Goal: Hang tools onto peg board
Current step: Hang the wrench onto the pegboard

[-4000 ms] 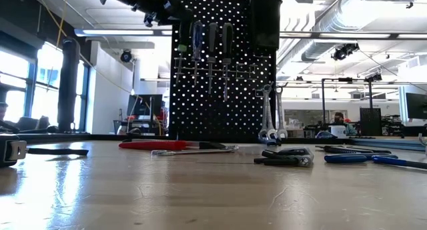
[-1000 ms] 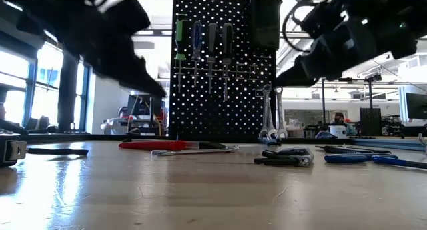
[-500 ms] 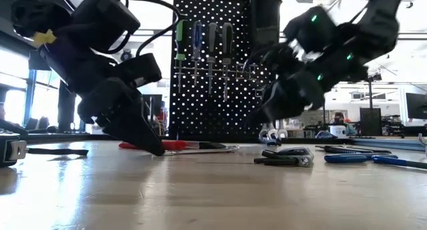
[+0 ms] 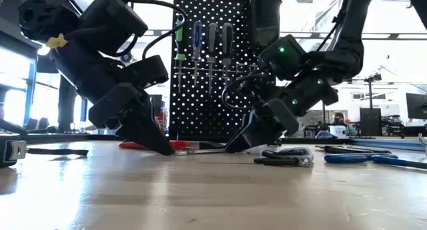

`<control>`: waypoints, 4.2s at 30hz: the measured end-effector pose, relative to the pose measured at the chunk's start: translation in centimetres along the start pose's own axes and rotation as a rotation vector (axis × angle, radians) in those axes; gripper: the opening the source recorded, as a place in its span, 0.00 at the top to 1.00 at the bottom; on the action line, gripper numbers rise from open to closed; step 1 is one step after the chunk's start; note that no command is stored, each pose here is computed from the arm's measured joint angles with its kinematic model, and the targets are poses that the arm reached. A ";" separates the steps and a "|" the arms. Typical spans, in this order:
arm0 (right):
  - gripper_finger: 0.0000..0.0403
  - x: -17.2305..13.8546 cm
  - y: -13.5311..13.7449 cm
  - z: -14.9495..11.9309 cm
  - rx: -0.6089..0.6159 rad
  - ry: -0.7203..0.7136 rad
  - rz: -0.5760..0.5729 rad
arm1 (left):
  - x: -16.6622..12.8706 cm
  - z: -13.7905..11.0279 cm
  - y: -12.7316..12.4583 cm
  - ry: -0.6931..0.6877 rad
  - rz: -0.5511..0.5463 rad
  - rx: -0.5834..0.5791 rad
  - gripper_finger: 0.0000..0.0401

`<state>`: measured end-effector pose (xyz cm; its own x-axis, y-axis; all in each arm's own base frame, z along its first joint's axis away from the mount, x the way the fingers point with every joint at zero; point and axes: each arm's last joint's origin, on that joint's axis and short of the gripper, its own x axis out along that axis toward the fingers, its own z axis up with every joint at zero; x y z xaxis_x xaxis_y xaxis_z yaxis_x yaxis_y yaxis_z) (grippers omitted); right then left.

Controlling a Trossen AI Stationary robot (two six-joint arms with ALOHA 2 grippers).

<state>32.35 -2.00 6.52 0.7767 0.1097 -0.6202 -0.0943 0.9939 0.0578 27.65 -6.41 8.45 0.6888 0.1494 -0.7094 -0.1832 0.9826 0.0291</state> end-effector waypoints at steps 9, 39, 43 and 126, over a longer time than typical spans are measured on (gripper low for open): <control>0.97 -0.4 0.6 -0.9 0.042 0.008 0.091 | 0.0 0.1 0.0 -0.013 -0.001 0.001 0.85; 0.99 -7.4 3.4 2.5 -0.022 0.187 0.011 | 0.1 1.2 -0.5 -0.112 -0.063 0.012 0.85; 0.99 -7.1 3.4 2.2 -0.031 0.203 0.009 | 0.0 1.4 -0.6 -0.130 -0.066 0.012 0.85; 1.00 -4.8 3.1 0.6 -0.014 0.241 0.037 | 7.8 11.8 4.0 0.366 -0.080 0.517 0.90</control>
<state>28.68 0.58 10.18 0.6019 0.1381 -0.7865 -0.1299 0.9887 0.0741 40.56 0.03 11.30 0.3853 0.1157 -0.9155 0.2846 0.9289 0.2371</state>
